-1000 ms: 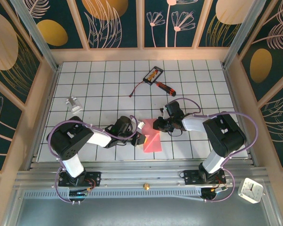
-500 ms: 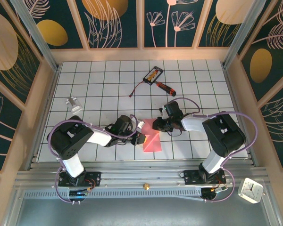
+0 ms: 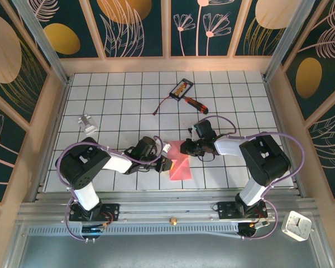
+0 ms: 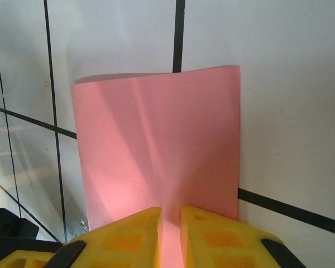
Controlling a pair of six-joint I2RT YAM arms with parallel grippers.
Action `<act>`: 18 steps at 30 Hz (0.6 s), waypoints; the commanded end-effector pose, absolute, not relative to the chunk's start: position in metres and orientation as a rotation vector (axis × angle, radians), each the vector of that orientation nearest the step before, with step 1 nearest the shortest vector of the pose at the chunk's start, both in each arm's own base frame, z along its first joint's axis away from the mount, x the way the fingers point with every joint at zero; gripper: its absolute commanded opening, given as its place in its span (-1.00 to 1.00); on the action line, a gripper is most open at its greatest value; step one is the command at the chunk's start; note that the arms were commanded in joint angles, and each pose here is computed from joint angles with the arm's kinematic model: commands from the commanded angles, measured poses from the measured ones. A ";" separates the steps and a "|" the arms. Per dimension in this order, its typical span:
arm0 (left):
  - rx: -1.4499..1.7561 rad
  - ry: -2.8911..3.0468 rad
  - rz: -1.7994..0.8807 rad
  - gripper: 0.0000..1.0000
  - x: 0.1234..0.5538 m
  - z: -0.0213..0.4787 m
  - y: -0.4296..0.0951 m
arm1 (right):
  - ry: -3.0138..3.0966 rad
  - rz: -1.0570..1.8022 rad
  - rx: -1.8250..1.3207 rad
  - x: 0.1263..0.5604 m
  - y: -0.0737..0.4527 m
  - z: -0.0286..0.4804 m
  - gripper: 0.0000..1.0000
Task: Fold a paper plane with a square sheet of paper (pick it up from the middle)
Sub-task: Fold the triangle at the bottom-center of the table.
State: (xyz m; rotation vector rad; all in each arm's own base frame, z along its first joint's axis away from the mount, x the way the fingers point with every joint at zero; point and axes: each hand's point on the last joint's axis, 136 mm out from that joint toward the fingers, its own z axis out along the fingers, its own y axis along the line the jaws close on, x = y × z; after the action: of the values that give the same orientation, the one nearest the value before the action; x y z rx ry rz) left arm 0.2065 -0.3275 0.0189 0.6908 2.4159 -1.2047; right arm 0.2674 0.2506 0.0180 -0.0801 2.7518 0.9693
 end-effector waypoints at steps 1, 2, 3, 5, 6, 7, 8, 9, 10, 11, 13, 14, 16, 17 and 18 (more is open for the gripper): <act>0.652 2.484 -1.151 -1.00 0.205 0.008 -0.316 | 2.859 0.852 -0.074 0.252 0.238 -0.006 -0.63; 0.650 2.483 -1.151 -1.00 0.205 0.008 -0.315 | 2.860 0.851 -0.074 0.252 0.238 -0.007 -0.63; 0.647 2.481 -1.153 -1.00 0.205 0.009 -0.315 | 2.861 0.852 -0.074 0.252 0.238 -0.007 -0.63; 0.645 2.479 -1.155 -1.00 0.205 0.009 -0.315 | 2.861 0.853 -0.073 0.252 0.238 -0.007 -0.63; 0.645 2.480 -1.156 -1.00 0.205 0.009 -0.315 | 2.860 0.853 -0.075 0.252 0.238 -0.007 -0.63; 0.645 2.480 -1.157 -1.00 0.204 0.009 -0.315 | 2.861 0.852 -0.074 0.252 0.238 -0.007 -0.63; 0.644 2.482 -1.155 -1.00 0.204 0.009 -0.314 | 2.861 0.852 -0.074 0.252 0.238 -0.007 -0.63; 0.643 2.479 -1.157 -1.00 0.204 0.009 -0.314 | 2.860 0.853 -0.075 0.252 0.238 -0.006 -0.63; 0.642 2.478 -1.159 -1.00 0.204 0.010 -0.314 | 2.862 0.852 -0.074 0.252 0.237 -0.007 -0.63; 0.641 2.478 -1.160 -1.00 0.203 0.009 -0.314 | 2.863 0.851 -0.074 0.252 0.237 -0.007 -0.63; 0.637 2.487 -1.156 -1.00 0.203 0.008 -0.313 | 2.862 0.852 -0.074 0.252 0.238 -0.007 -0.63; 0.636 2.484 -1.157 -1.00 0.204 0.008 -0.313 | 2.860 0.851 -0.074 0.252 0.238 -0.006 -0.63; 0.632 2.488 -1.151 -1.00 0.204 0.007 -0.313 | 2.859 0.851 -0.071 0.253 0.237 -0.006 -0.63; 0.630 2.496 -1.148 -1.00 0.204 0.005 -0.313 | 2.860 0.853 -0.072 0.252 0.238 -0.007 -0.63; 0.630 2.504 -1.150 -1.00 0.203 0.004 -0.313 | 2.861 0.853 -0.074 0.252 0.238 -0.007 -0.63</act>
State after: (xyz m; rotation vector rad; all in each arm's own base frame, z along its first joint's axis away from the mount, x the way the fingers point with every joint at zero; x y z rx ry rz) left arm 0.2070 -0.3251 0.0186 0.6696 2.4238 -1.1962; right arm 0.2675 0.2506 0.0179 -0.0799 2.7517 0.9688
